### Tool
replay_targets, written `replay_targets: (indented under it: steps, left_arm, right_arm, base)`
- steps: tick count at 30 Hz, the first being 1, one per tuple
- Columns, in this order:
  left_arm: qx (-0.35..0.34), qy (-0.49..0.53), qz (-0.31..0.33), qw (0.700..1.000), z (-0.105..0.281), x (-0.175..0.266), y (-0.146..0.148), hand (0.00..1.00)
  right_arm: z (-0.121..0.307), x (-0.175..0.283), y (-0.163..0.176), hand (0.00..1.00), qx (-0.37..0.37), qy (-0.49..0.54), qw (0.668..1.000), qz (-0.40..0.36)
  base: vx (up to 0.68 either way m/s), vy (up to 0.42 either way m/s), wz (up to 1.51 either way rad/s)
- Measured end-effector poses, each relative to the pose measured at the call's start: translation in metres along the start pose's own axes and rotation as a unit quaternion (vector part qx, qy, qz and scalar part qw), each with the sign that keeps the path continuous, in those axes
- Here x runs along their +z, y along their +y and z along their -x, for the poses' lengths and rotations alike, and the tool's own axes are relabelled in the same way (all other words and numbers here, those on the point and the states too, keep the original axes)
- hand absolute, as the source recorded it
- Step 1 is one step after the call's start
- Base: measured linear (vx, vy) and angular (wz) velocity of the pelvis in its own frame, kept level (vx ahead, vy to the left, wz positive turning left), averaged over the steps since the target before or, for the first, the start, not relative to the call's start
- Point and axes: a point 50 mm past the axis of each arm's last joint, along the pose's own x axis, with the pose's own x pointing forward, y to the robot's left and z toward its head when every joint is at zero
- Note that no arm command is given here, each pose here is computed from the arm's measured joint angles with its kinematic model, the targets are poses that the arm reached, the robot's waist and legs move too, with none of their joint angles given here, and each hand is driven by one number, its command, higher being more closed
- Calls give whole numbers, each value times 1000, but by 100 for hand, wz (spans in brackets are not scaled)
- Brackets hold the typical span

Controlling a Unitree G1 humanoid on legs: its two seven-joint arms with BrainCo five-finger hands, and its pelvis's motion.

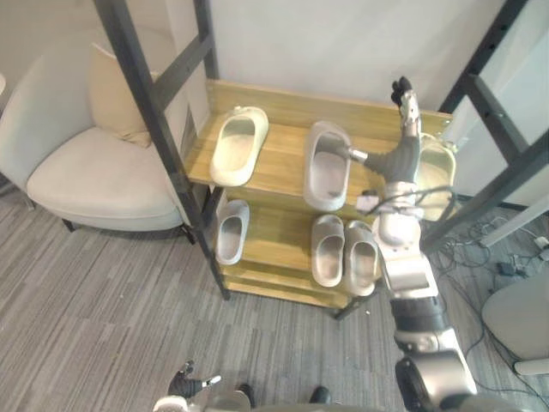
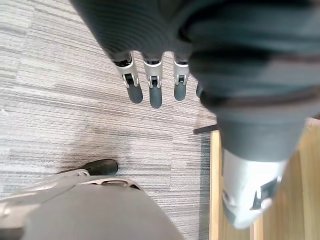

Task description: Organize the slippers on the shoe rack

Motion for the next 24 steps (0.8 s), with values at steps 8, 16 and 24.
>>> replay_targets:
  steps: [8,16,24]
  left_arm:
    - [6,-15,21,1000,-3,11,2,0]
    - [12,-23,28,999,-5,18,5,0]
    - [13,-24,34,999,-6,18,5,0]
  right_arm:
    - [-40,12,-3,0,-27,-4,1000,2]
    - [-49,8,2,0,-23,22,999,-3]
    - [-39,-10,3,0,-14,55,998,10]
  base:
    - [4,-16,8]
    - [7,-6,2]
    - [0,0,0]
